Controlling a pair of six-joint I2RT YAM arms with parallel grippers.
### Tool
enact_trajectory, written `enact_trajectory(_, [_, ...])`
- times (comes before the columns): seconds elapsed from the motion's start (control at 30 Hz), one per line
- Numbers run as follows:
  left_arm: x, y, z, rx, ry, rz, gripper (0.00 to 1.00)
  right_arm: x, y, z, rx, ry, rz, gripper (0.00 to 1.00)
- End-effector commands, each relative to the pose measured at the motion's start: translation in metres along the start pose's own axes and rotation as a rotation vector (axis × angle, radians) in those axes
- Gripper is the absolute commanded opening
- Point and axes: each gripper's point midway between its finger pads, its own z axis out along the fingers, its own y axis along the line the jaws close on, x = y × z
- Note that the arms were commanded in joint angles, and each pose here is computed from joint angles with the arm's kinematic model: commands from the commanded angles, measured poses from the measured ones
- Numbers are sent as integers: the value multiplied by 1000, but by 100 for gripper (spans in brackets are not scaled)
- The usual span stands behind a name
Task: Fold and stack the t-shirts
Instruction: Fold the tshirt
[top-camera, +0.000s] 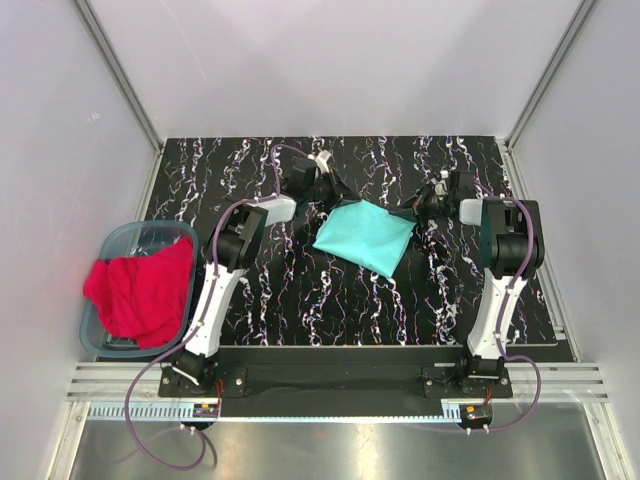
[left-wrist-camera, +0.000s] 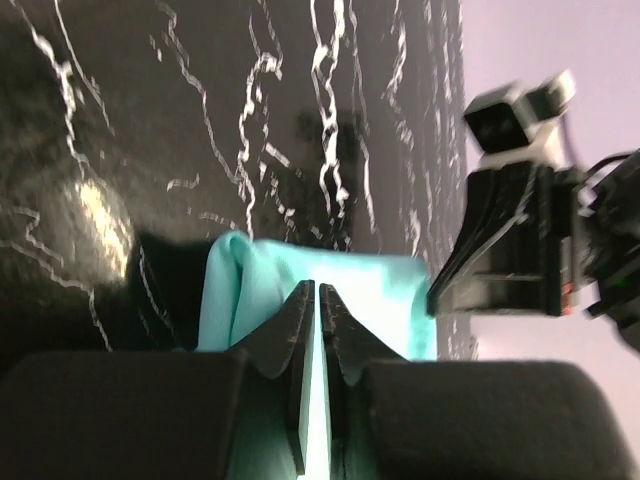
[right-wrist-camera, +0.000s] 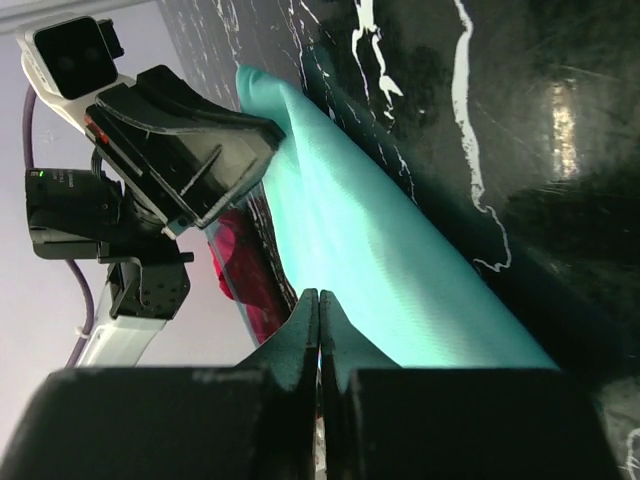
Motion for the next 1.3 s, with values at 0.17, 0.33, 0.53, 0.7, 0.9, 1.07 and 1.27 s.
enact_trajectory(0.17, [-33, -16, 0, 45, -102, -17, 9, 7, -8, -11, -98, 30, 5, 0])
enact_trajectory(0.33, [-29, 7, -1, 8, -89, -75, 7, 13, -31, -18, -81, 31, 64, 0])
enact_trajectory(0.53, [-32, 10, -3, -42, -66, -38, 7, 7, -36, -43, -56, -12, 70, 0])
enact_trajectory(0.7, [-45, -10, -10, -63, -49, 48, 14, 11, -30, -62, -3, -17, 49, 0])
enact_trajectory(0.9, [-54, -53, -40, -74, -51, 142, 36, 18, 5, -83, 39, -19, -58, 0])
enact_trajectory(1.07, [-42, -69, -60, -57, -48, 143, 37, 23, 9, -74, 53, 10, -51, 0])
enact_trajectory(1.27, [-2, -47, -70, -60, 14, 76, 27, 42, -5, -44, 72, 107, -18, 0])
